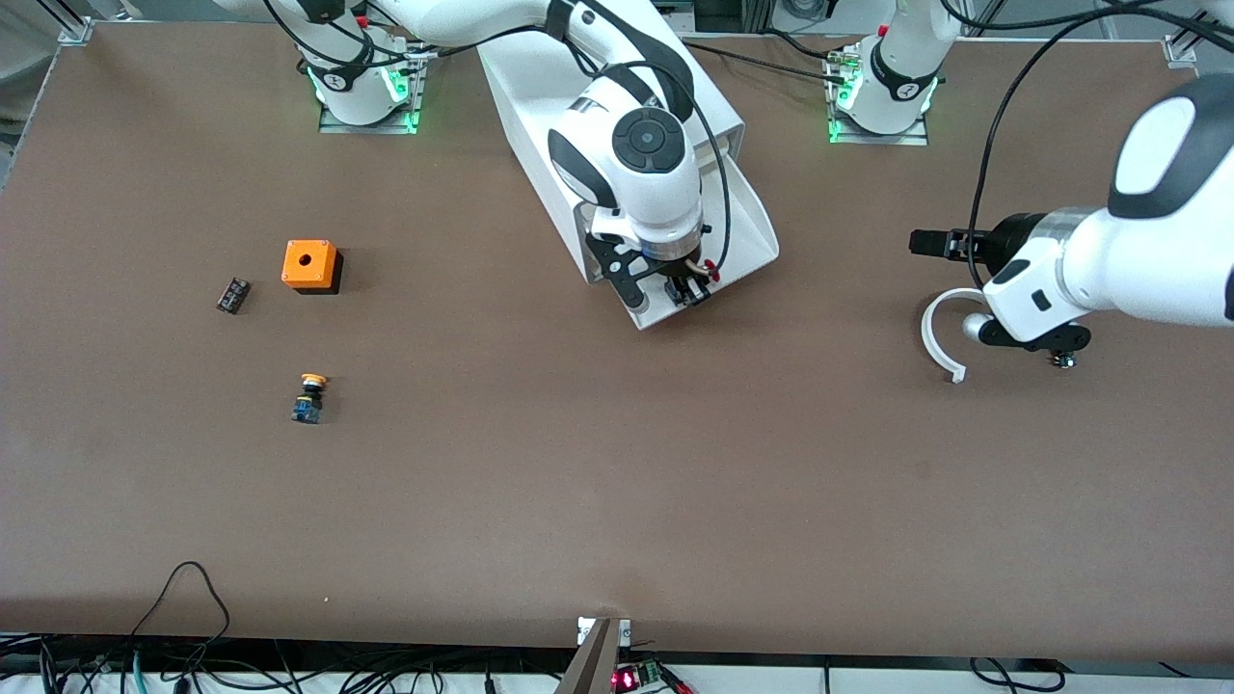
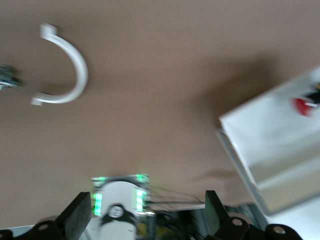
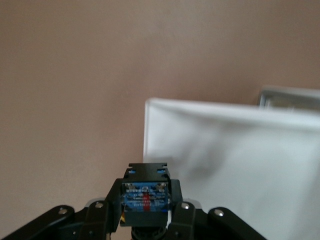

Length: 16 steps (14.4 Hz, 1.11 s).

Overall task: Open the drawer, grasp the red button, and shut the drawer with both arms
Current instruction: 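Carry the red button out with the right gripper while the left gripper withdraws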

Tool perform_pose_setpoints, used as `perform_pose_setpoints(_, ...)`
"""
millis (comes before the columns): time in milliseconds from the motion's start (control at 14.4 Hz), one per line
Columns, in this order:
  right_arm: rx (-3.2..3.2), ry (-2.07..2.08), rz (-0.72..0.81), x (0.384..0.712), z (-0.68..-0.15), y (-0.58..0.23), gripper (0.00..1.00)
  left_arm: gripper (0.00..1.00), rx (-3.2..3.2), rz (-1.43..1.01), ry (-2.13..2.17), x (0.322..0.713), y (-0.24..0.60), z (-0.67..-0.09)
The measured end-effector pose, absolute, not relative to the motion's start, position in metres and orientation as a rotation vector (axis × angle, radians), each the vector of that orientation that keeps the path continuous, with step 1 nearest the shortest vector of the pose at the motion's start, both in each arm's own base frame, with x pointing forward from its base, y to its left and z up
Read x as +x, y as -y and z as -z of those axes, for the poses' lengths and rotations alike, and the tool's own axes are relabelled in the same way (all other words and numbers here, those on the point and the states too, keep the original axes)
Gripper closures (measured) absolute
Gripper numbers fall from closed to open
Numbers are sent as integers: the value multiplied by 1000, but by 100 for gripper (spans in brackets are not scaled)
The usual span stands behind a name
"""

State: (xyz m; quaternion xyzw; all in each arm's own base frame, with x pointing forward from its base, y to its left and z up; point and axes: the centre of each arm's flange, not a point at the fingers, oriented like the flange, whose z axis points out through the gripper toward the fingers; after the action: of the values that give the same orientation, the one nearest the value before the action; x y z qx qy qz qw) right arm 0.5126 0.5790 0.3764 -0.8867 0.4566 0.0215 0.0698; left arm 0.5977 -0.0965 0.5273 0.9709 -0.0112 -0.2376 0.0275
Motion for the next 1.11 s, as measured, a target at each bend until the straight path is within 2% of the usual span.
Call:
perform_pose_setpoints(277,-2811,-1071,-5,574,-394,-511,59,0,3046,628,-10,611,82,-537)
perform_pose_setpoints(485,-2978,-755,-40,617,-390,-443,59,0,3057,476,-142,636,90,-511)
perform_pose_setpoints(693,-3069,-447,-82,657,-390,-361,59,0,3053,407,-345,638,139,-477)
perform_pose_setpoints(901,-3123,-180,-128,683,-373,-263,59,0,3023,329,-494,631,190,-441)
perform_pose_setpoints(1109,-3142,-7,-119,692,-339,-175,59,0,3026,289,-634,608,238,-397)
